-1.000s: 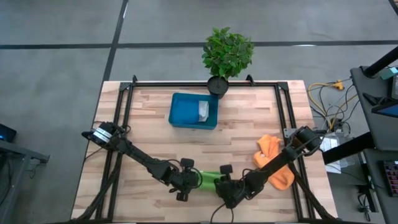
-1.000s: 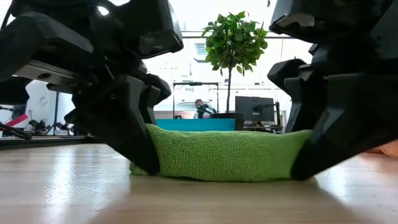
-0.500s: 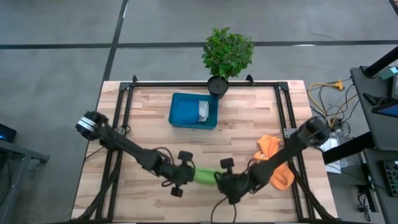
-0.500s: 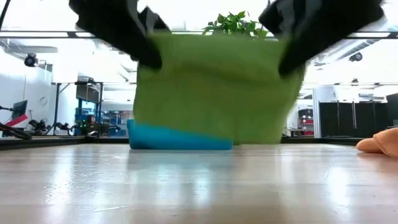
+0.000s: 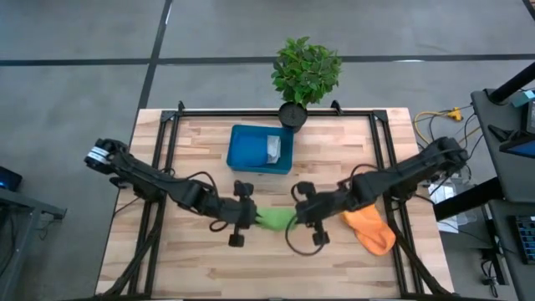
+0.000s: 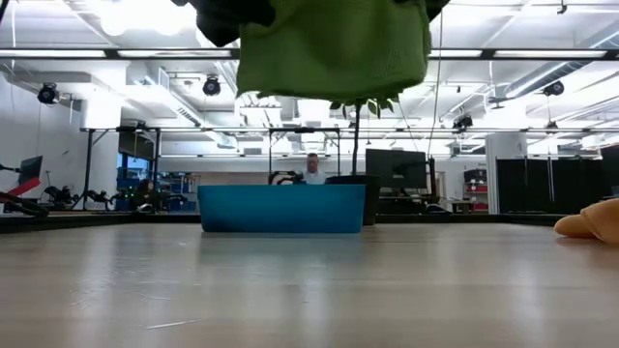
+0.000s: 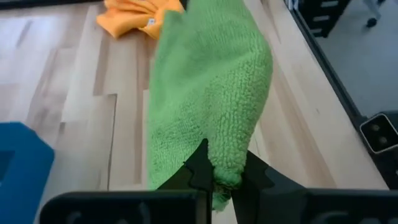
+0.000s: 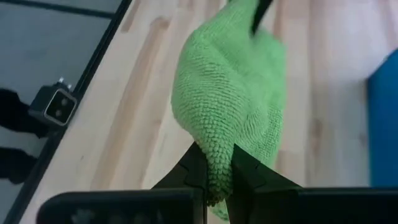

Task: Fold microfiber towels
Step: Put the green microfiber towel into the blue bin

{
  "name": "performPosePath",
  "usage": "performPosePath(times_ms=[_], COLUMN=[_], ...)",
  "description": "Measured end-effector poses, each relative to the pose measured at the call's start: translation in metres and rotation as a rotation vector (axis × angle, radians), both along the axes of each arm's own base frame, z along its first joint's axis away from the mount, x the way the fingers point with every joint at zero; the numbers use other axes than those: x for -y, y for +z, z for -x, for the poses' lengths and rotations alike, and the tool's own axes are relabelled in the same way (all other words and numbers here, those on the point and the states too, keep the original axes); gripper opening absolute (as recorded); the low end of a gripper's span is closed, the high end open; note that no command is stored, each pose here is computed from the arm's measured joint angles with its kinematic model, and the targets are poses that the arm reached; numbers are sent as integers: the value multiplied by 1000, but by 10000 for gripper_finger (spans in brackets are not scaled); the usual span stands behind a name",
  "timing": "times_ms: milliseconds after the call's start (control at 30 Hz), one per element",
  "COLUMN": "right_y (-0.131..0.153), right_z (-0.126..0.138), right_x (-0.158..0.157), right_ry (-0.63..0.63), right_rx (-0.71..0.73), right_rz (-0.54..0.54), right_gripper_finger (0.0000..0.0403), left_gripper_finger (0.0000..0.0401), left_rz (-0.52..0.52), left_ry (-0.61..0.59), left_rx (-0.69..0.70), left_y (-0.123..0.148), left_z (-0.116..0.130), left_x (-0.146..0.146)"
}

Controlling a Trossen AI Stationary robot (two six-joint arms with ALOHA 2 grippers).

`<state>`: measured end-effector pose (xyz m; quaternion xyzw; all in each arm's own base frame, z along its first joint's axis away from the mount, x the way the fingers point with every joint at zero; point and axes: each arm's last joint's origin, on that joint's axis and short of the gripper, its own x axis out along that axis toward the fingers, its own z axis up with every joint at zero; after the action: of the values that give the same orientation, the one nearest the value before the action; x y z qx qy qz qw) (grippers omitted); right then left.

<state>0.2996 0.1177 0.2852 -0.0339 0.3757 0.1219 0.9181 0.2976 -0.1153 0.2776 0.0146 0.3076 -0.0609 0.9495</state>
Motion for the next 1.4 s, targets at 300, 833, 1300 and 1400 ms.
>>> performPosePath(times_ms=[300,833,1300,1400], right_y=[3,-18,-42,-43], right_z=[13,-9,-33,-43], right_x=[33,101,197,214], right_ry=[-87,-238,-458,-497], right_rx=[3,61,123,133], right_rz=[-8,-74,-146,-140], right_gripper_finger=[18,18,18,18], left_gripper_finger=[11,11,11,11], left_rz=[88,12,-82,-146], left_ry=[178,417,438,433], left_rx=[-2,-158,-187,-194], left_y=[2,-3,3,1], left_z=[1,11,41,49], left_x=[-7,-70,-193,-212])
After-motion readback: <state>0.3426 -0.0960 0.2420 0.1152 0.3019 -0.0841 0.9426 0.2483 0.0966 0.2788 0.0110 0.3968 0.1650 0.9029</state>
